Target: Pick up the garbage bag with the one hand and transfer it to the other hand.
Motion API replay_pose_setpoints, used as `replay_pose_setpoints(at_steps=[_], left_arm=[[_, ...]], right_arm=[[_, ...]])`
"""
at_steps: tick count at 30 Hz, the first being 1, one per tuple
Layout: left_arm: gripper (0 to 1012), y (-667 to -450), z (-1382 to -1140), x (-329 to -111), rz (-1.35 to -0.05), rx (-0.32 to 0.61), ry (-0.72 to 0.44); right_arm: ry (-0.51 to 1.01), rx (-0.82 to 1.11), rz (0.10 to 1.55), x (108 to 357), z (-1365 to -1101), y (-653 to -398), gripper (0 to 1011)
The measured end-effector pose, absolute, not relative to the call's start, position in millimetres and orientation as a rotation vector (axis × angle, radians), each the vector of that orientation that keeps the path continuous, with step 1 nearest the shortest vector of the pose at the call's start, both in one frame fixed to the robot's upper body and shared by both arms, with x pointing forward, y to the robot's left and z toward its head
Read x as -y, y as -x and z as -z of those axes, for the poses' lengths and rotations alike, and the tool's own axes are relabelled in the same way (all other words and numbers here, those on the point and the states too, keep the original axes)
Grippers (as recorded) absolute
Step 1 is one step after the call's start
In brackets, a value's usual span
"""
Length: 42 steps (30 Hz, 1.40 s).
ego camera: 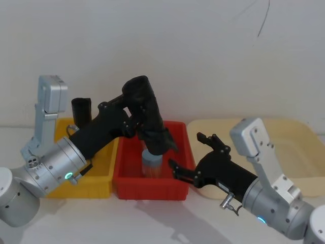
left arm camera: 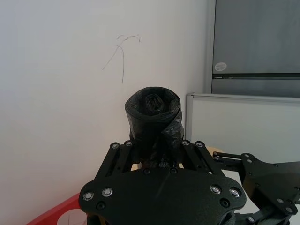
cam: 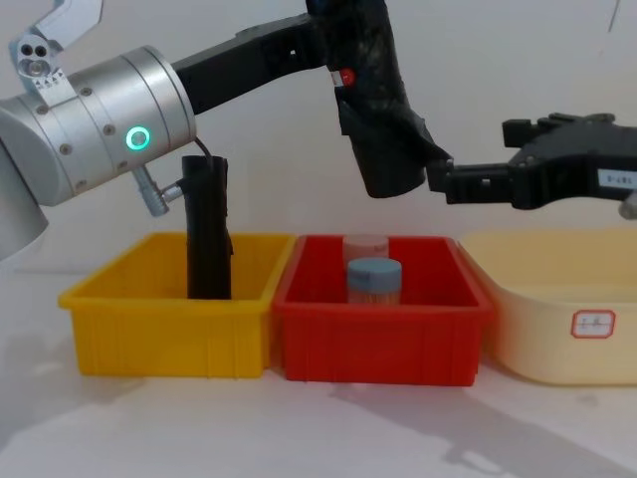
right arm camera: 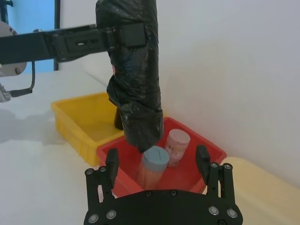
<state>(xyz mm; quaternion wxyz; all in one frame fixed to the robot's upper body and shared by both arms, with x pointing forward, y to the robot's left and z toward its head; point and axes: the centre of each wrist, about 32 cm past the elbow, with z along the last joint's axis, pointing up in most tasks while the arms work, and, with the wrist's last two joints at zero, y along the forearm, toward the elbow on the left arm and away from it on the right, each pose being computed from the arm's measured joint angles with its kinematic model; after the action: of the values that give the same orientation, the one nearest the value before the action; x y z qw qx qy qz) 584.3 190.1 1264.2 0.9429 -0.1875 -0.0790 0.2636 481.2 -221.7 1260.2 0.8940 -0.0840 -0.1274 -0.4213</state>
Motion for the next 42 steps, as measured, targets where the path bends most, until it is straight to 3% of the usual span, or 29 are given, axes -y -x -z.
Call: replay_pose_setpoints(at_steps=[42], left_arm=[[371, -584.3, -1264.1, -190.2, -0.538, 0.161, 0.382]], right_arm=[[0.164, 0.291, 0.758, 195.9, -1270.4, -528.5, 1000]])
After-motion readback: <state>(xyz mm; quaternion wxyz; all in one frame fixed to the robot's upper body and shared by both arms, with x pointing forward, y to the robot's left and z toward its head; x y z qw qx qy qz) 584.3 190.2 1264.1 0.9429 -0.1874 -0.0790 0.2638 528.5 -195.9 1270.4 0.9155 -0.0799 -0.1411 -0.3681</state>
